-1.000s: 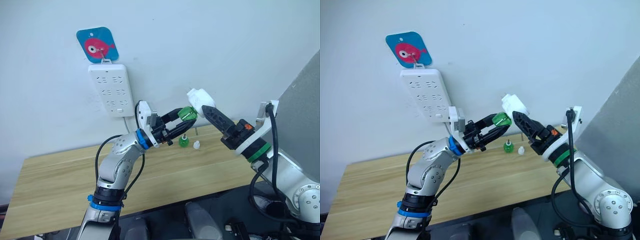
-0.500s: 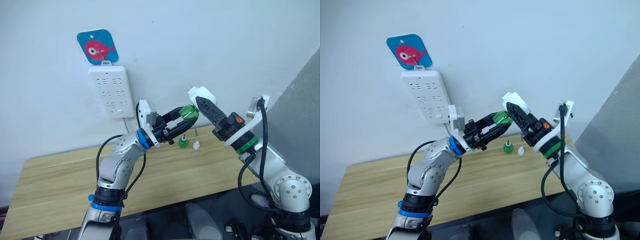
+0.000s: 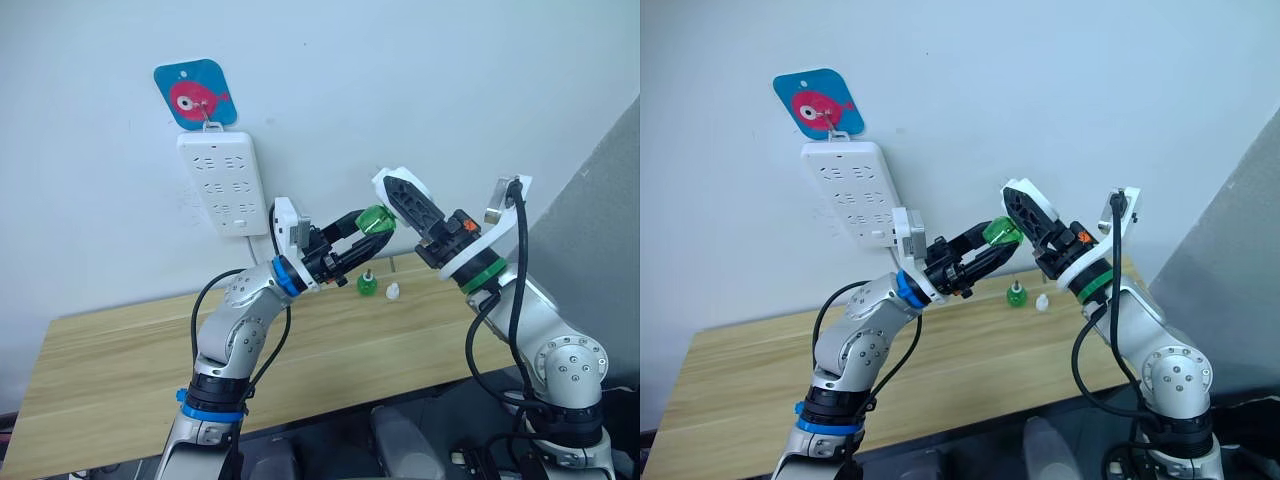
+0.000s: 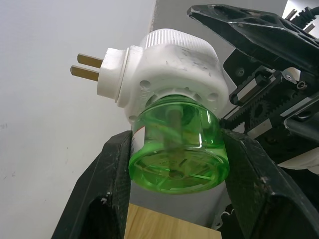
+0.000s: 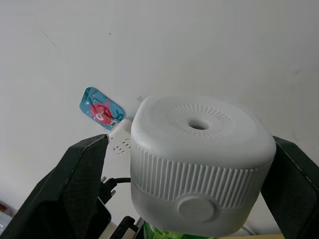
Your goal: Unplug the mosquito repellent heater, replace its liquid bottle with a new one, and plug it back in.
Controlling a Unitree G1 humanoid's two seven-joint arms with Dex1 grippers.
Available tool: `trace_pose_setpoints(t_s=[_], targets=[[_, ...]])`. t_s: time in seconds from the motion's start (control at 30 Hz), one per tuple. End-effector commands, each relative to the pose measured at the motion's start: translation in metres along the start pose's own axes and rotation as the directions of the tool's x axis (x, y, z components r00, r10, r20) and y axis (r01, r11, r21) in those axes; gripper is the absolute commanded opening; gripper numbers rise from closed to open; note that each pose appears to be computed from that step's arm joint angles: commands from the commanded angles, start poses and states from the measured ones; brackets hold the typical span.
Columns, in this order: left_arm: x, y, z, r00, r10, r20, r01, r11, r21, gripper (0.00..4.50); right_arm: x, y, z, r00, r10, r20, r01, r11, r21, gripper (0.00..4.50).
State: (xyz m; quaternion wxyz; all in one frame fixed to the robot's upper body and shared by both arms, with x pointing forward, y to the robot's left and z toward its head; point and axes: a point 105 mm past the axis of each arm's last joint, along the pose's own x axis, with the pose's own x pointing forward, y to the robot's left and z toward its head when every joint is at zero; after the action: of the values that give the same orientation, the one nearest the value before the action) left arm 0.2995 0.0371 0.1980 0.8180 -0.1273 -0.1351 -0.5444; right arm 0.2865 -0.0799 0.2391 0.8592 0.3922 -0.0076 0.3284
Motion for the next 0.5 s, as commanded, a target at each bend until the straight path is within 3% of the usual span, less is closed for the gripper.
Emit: trace_pose_setpoints(t_s=[0.03, 0.1, 0.47, 0.5], targets=[[0.0038, -0.0092, 0.0090, 0.999, -0.041, 0.023, 0.040, 0.998, 0.041, 2.25, 0.0023, 0.0170, 0.0041, 0.997, 0.069, 0.016, -0.069, 0.998, -0.005, 3.59], [0.0038, -0.0090, 0.0090, 0.999, -0.039, 0.022, 0.038, 0.998, 0.043, 2.25, 0.0026, 0.0172, 0.0039, 0.997, 0.070, 0.015, -0.070, 0.998, -0.006, 2.99], [0.0003, -0.0105, 0.0013, 0.998, -0.064, -0.023, 0.064, 0.998, -0.015, 2.25, 0.0026, 0.0169, 0.0044, 0.997, 0.074, 0.010, -0.074, 0.997, -0.016, 2.98], [-0.0006, -0.0083, 0.0012, 0.998, -0.056, -0.028, 0.056, 0.998, -0.012, 2.97, 0.0024, 0.0169, 0.0047, 0.997, 0.075, 0.011, -0.074, 0.997, -0.016, 2.98]])
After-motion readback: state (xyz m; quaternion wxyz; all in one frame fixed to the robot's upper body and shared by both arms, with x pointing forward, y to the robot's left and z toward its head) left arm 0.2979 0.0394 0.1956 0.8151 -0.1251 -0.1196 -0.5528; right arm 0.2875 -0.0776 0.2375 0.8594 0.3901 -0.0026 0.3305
